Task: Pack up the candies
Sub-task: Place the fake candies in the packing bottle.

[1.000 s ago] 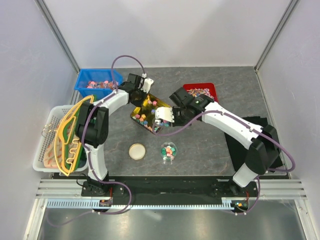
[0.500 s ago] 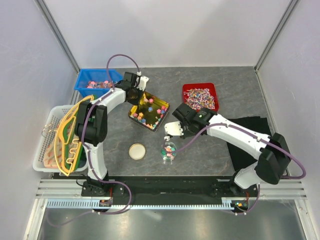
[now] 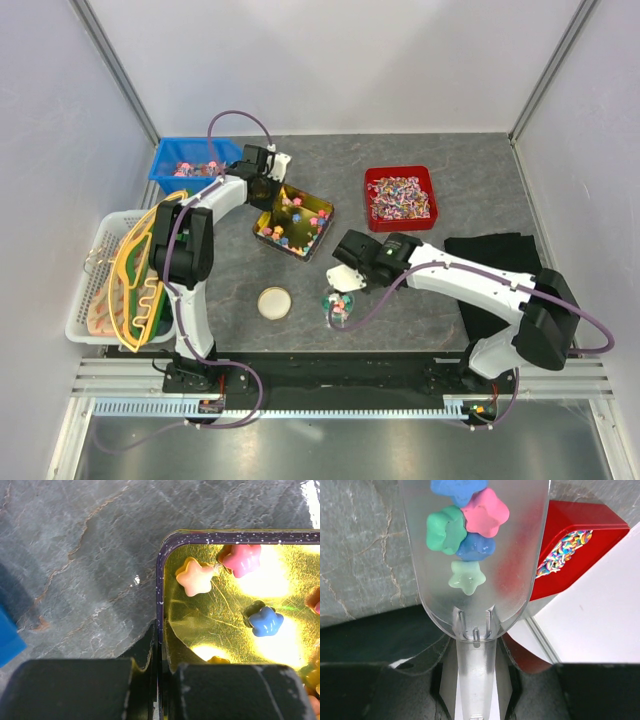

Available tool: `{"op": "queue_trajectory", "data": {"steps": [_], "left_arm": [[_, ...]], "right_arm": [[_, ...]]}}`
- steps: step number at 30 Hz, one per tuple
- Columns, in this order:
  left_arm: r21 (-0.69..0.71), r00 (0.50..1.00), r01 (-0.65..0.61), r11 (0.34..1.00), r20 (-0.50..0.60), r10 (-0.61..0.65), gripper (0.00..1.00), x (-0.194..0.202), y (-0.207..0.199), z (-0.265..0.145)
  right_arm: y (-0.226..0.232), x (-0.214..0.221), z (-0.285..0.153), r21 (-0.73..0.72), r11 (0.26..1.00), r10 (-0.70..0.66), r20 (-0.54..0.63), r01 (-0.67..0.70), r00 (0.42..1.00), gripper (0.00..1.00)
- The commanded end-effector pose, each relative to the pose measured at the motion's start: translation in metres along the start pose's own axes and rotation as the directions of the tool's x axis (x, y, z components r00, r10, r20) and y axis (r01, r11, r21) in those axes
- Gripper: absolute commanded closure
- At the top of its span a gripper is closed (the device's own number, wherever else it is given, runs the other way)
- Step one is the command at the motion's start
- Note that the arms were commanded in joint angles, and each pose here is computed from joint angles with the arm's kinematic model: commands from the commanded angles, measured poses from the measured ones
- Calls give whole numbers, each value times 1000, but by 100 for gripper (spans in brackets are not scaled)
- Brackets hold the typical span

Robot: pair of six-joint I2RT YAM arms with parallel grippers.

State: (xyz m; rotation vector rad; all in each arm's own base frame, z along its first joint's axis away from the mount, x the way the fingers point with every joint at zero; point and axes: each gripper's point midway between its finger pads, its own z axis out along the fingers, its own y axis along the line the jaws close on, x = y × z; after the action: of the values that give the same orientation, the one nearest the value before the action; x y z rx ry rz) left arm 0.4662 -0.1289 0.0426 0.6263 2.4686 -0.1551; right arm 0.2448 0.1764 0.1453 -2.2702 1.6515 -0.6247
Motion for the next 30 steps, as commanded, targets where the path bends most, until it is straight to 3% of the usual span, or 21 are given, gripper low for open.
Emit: {"op": "queue_trajectory", "data": {"steps": [1,15,30], "left_arm": [[23,996,33,999,78,-35,98,-29,-2,-10],[18,997,34,999,68,-35,98,-26,0,-7],[17,997,40,999,64,-41,98,-24,2,-6]], "right_arm": [[6,10,-4,26,999,-44,-87,46,995,100],[11,4,-4,54,981,-173,-193,186,966,100],[-4,8,-9,115,966,-194,-269,232,943,100]]}}
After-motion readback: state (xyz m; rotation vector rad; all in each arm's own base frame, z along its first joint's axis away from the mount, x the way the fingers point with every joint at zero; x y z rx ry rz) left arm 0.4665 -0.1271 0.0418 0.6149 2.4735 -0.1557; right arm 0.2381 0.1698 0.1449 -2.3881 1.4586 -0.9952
